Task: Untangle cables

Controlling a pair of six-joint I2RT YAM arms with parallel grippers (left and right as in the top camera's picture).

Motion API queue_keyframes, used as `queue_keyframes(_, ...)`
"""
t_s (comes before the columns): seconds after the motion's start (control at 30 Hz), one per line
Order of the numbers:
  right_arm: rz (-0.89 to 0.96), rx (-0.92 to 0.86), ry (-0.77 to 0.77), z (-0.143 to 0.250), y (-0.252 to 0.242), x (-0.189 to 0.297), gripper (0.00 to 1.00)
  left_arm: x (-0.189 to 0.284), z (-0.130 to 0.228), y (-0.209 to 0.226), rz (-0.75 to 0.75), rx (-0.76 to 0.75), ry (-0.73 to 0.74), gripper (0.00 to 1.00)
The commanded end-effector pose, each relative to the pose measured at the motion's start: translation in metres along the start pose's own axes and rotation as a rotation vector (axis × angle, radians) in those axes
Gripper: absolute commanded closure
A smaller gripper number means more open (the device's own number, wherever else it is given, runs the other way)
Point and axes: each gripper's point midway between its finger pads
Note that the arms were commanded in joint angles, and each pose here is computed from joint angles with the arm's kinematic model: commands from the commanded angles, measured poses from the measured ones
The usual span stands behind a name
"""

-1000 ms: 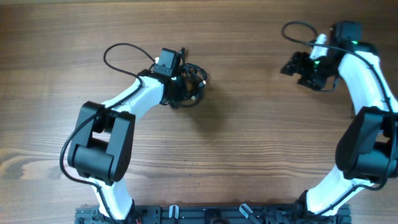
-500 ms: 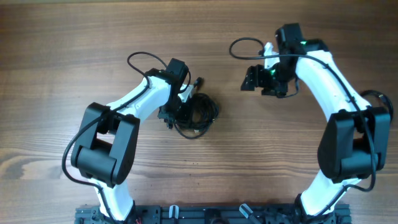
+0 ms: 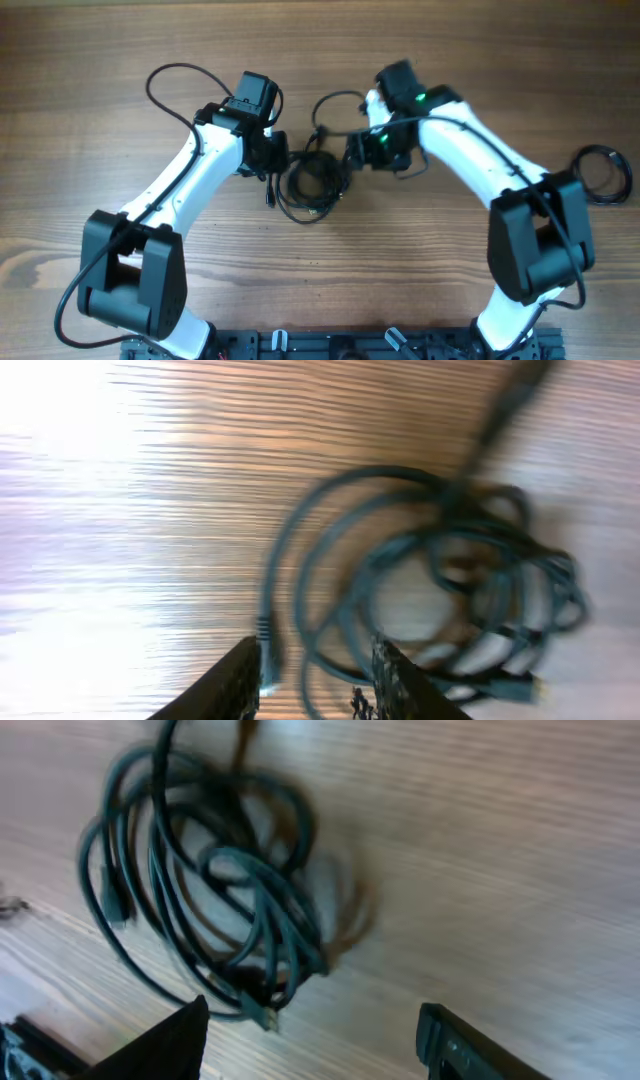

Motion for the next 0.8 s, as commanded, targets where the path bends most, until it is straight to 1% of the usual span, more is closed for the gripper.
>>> queue_keyframes(0.0, -0.008, -0.104, 0.051, 0.028, 0.013, -0.028, 0.32, -0.004, -0.007, 0.038, -0.116, 0.101, -0.025, 0.62)
queue_keyframes(0.07, -0.008, -0.148, 0.066, 0.039, 0.02, -0.042, 0.32, -0.004, -0.008, 0.045, -0.119, 0.12, -0.019, 0.61)
queue_keyframes(0.13, -0.051, -0.155, 0.092, 0.053, 0.036, -0.055, 0.31, -0.003, -0.006, 0.049, -0.121, 0.134, -0.005, 0.56)
queue_keyframes(0.2, -0.17, -0.089, 0.131, 0.068, 0.071, -0.064, 0.31, -0.003, -0.004, 0.051, -0.126, 0.136, 0.005, 0.56)
queue_keyframes(0.3, -0.268, 0.005, 0.148, 0.079, 0.107, -0.069, 0.31, -0.003, -0.004, 0.051, -0.125, 0.136, 0.003, 0.55)
queue_keyframes(0.37, -0.318, 0.095, 0.132, 0.084, 0.133, -0.073, 0.28, -0.003, -0.005, 0.05, -0.124, 0.136, 0.001, 0.55)
queue_keyframes(0.4, -0.332, 0.14, 0.121, 0.086, 0.141, -0.074, 0.3, -0.003, -0.005, 0.05, -0.124, 0.136, 0.001, 0.56)
queue_keyframes(0.43, -0.337, 0.169, 0.116, 0.087, 0.145, -0.073, 0.37, -0.003, -0.004, 0.051, -0.125, 0.136, 0.002, 0.55)
queue_keyframes(0.53, -0.367, 0.17, 0.098, 0.079, 0.152, -0.057, 0.37, -0.003, -0.001, 0.052, -0.132, 0.135, 0.016, 0.54)
queue_keyframes(0.63, -0.351, 0.118, 0.068, 0.066, 0.14, -0.033, 0.31, -0.003, 0.001, 0.053, -0.134, 0.136, 0.022, 0.53)
queue_keyframes(0.7, -0.312, 0.064, 0.048, 0.058, 0.121, -0.021, 0.3, -0.003, 0.003, 0.046, -0.098, 0.133, 0.038, 0.6)
queue_keyframes(0.77, -0.294, 0.047, 0.032, 0.049, 0.099, -0.011, 0.3, -0.001, 0.01, 0.02, 0.048, 0.123, 0.091, 0.7)
Point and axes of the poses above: each gripper's point midway between its finger pads, its own x axis back along the fingers, its own y axis along the line the jaws close on, z = x × y, and after that the axes turned 3 degrees about x, right-handed
